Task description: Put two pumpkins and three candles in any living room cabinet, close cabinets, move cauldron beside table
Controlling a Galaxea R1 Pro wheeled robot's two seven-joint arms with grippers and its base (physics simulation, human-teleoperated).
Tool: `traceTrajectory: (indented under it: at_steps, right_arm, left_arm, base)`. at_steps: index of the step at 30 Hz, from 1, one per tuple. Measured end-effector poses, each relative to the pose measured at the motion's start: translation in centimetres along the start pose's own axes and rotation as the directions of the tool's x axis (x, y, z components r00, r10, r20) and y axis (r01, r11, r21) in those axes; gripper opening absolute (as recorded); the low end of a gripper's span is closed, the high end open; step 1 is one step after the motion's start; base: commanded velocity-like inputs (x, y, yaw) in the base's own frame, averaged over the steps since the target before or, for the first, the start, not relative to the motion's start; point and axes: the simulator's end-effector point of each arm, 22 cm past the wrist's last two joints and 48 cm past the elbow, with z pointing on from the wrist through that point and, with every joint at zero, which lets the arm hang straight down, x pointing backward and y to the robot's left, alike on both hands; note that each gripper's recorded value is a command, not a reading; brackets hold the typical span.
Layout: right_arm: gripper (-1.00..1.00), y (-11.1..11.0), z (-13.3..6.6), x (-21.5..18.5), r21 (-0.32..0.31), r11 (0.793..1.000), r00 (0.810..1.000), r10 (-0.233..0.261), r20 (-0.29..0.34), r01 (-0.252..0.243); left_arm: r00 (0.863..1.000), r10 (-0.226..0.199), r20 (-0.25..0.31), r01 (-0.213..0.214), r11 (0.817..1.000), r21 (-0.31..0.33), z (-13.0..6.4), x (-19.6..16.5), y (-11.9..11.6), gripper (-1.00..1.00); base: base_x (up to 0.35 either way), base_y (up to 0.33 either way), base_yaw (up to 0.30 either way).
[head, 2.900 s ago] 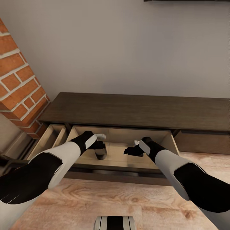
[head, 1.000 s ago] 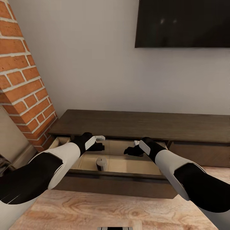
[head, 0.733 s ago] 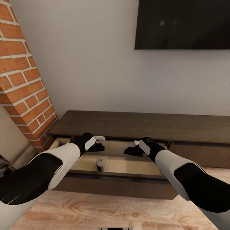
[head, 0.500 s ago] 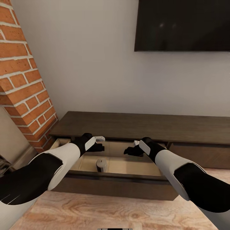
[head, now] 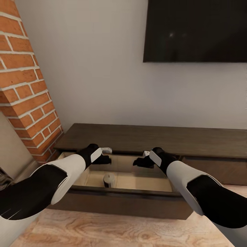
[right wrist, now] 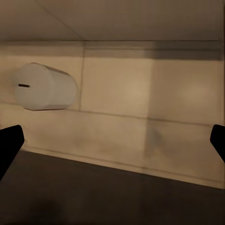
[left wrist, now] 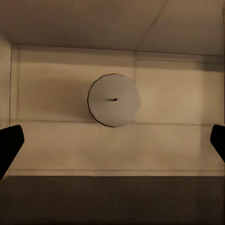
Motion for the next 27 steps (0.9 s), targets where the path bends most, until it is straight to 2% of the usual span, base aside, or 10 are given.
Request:
traceTrajectory:
  at_steps: [10,15,16,18,21,27]
  right_arm:
    - [1.0,1.0,-3.1,-1.5,-0.005,1.0,0.999,-0.013,0.05,0.014]
    - [1.0,1.4,-4.3,-1.9,-0.006,1.0,0.998,-0.019,0.068,0.019]
    - [1.0,1.4,-4.5,-2.0,-0.006,1.0,0.997,-0.02,0.072,0.02]
    - [1.0,1.5,-4.6,-2.6,-0.008,1.0,0.995,-0.019,0.101,0.02]
    - [1.0,1.7,-5.2,-3.2,-0.009,1.0,0.991,-0.021,0.135,0.022]
    - [1.0,2.9,-6.1,-3.1,-0.02,0.999,0.988,-0.03,0.151,0.033]
  left_arm:
    - [0.998,0.001,0.063,-0.001,1.0,-0.002,-3.4,-2.0,0.0,1.0]
    - [0.996,-0.012,0.083,0.013,1.0,-0.016,-4.8,-2.7,1.3,1.0]
    - [0.996,-0.013,0.084,0.014,1.0,-0.018,-4.9,-2.7,1.4,1.0]
    - [0.998,-0.019,0.053,0.02,1.0,-0.021,-3.8,-0.7,1.7,1.0]
    - [0.999,-0.02,0.047,0.021,1.0,-0.02,-3.8,0.2,1.7,1.0]
    - [0.998,-0.018,0.067,0.019,1.0,-0.016,-5.1,-0.3,1.4,1.0]
  base:
    - [0.0,0.0,0.0]
    - [0.0,0.0,0.0]
    - [0.0,0.0,0.0]
    - [0.0,0.0,0.0]
    - [0.0,0.0,0.0]
    - [0.0,0.0,0.0]
